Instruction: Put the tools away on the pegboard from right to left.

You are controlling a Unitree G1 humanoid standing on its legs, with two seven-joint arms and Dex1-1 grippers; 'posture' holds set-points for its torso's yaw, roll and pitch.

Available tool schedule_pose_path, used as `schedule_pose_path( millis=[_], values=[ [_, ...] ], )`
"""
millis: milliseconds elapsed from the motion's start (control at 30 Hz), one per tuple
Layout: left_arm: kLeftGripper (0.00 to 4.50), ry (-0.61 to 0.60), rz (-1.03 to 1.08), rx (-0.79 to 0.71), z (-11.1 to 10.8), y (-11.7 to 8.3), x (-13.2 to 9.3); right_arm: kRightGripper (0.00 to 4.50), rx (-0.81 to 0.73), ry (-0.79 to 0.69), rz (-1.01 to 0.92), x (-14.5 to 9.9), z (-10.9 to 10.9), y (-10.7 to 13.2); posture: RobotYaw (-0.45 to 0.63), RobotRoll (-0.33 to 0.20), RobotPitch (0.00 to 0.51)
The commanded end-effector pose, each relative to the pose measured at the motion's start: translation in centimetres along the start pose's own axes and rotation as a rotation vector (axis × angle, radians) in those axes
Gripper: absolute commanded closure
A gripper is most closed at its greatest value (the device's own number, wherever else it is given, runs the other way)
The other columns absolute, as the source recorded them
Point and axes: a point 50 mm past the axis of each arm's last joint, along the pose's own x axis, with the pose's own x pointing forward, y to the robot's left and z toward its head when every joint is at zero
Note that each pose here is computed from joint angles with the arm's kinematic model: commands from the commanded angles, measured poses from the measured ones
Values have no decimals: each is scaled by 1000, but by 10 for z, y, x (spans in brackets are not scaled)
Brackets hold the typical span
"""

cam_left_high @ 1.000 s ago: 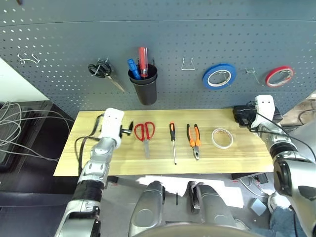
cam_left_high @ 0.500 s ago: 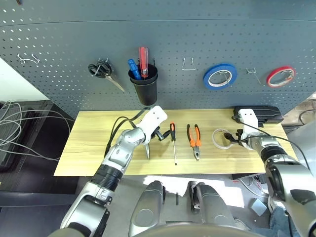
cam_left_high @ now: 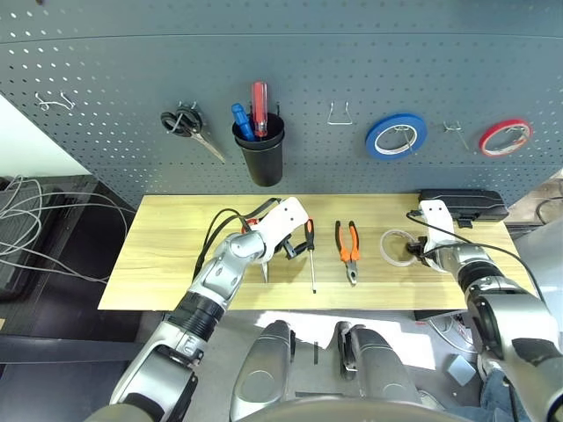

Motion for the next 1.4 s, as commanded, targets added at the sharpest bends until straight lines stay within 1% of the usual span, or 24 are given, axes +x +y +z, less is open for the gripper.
schedule_pose_path(
  millis=[33,100,167,233,300,333,400,433,533,633,800,1000,1133,1267,1400],
  values=[
    [0,-59,5,20,5,0,-2,4476,-36,-92,-5,-5,1,-11,115,0,214],
    [0,-162,27,34,15,3,-5,4476,-114,-235,10,-14,17,-18,105,0,213],
    [0,-231,40,48,22,4,-8,4476,-148,-318,11,-21,24,-22,92,0,211],
    [0,-349,63,55,35,7,-12,4476,-185,-436,-26,-37,32,-32,71,0,207],
    [0,-467,64,60,47,7,-17,4476,-217,-547,-50,-55,37,-36,60,0,204],
    [0,-512,53,66,52,6,-19,4476,-272,-614,-63,-65,42,-35,56,0,204],
    [0,-580,33,71,59,4,-21,4476,-354,-711,-69,-81,45,-32,40,0,203],
    [0,-601,28,72,61,3,-22,4476,-370,-742,-75,-87,46,-31,40,0,203],
    [0,-678,-3,65,70,1,-22,4476,-483,-833,-113,-105,43,-30,12,0,206],
    [0,-725,-14,67,77,0,-22,4476,-542,-910,-158,-117,39,-29,-3,0,207],
    [0,-783,-15,81,85,2,-23,4476,-571,-1028,-276,-137,38,-31,-22,0,208],
    [0,-798,-26,96,88,2,-23,4476,-563,-1157,-407,-158,47,-38,-30,0,207],
    [0,-799,-39,108,89,2,-23,4476,-553,-1190,-422,-160,55,-39,-25,0,202],
    [0,-802,-45,116,90,2,-23,4476,-549,-1224,-406,-158,69,-32,-17,0,199],
    [0,-798,-42,121,89,3,-23,4476,-516,-1218,-394,-149,86,-28,0,0,192]
  ],
)
